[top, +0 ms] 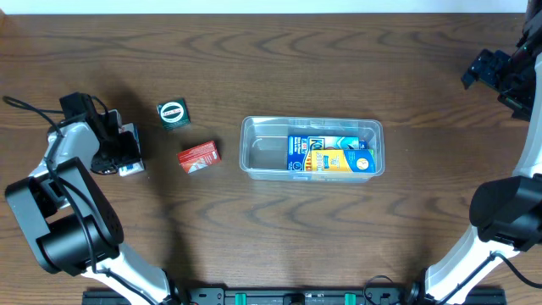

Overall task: Pack container
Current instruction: 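Lift the Panadol box and carry it toward the container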

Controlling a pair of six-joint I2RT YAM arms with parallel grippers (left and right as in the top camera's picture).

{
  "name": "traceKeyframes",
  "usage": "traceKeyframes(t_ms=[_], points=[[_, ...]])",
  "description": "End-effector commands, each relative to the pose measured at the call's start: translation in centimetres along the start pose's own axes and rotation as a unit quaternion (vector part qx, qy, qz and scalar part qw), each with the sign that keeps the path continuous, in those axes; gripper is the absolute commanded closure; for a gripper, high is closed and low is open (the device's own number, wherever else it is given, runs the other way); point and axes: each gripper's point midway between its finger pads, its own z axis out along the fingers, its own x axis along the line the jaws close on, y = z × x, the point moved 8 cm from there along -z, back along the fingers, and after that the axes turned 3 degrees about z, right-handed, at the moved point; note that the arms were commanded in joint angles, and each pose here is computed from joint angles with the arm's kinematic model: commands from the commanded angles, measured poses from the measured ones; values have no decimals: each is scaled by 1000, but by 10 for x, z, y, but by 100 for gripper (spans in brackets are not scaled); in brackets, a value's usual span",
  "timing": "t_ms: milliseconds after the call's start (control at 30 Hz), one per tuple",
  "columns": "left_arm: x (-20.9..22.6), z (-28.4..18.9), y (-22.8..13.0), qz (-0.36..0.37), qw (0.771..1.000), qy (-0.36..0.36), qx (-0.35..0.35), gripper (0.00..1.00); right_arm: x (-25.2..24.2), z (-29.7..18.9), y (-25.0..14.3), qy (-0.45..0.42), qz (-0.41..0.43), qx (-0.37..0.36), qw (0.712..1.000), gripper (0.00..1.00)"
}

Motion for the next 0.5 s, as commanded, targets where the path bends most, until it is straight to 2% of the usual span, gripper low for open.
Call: traceKeyframes(t_ms=[0,200,467], points=[[-2,-13,12,15,1000,18,-7,57,-3,-2,3,-5,-1,-7,1000,1],[-26,-47,34,48,998,15,-25,57,-4,-2,3,-5,-1,-7,1000,1],[-80,-78,48,123,991,4,-56,57,-3,-2,3,-5,-1,-7,1000,1]])
